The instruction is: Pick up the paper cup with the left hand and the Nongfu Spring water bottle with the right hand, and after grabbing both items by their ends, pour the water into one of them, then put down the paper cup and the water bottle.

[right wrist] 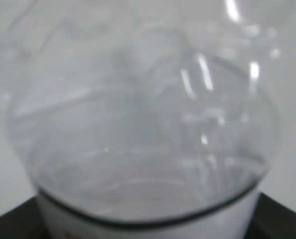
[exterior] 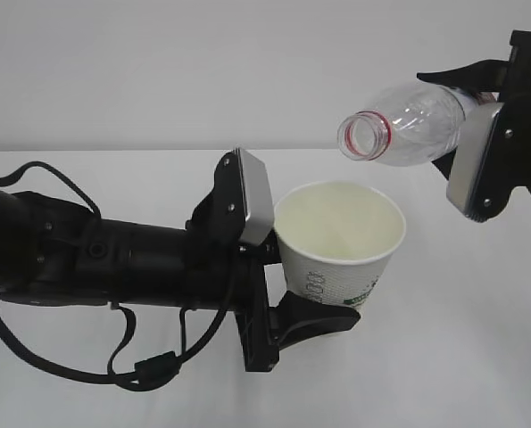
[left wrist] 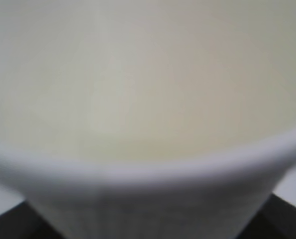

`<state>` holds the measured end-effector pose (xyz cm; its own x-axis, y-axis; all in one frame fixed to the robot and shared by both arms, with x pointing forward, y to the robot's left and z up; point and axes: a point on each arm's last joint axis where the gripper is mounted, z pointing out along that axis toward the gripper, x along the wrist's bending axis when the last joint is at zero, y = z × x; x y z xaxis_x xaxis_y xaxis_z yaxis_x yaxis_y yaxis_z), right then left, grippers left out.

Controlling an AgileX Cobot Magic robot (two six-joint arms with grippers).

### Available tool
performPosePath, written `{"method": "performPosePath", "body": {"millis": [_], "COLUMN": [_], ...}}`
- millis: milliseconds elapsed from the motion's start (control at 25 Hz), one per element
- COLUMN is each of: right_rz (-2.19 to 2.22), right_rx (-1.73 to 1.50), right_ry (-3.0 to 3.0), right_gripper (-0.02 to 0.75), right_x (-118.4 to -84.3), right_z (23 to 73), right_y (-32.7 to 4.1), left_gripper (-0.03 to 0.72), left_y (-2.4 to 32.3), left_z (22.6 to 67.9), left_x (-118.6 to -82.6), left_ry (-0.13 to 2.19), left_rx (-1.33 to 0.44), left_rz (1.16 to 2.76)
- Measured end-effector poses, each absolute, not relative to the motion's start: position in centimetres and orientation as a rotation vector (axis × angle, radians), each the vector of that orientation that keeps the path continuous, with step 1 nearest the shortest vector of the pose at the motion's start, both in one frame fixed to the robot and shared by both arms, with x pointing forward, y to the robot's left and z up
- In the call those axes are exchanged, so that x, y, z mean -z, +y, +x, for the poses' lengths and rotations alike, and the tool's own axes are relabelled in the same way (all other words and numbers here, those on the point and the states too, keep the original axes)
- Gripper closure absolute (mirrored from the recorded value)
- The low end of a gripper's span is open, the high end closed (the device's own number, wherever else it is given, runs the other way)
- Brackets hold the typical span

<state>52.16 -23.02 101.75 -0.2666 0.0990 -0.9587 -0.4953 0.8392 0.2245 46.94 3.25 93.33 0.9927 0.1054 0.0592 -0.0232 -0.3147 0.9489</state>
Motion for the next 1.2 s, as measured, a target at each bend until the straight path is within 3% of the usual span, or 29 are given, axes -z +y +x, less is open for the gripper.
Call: {"method": "performPosePath", "body": {"millis": [1200], "right_rz": [-0.400], "right_rx": [-0.494], "right_ry": [1.668], "right_gripper": [0.259], "right_x": [-102.72], "right_z": [52.60], "right_y": [-23.00], "left_gripper": [0.151], "left_y": [3.18], "left_z": [46.68], "left_x": [-93.44], "left_ry": [0.038], "left_rx": [-0.102], "left_rz": [1.874]}}
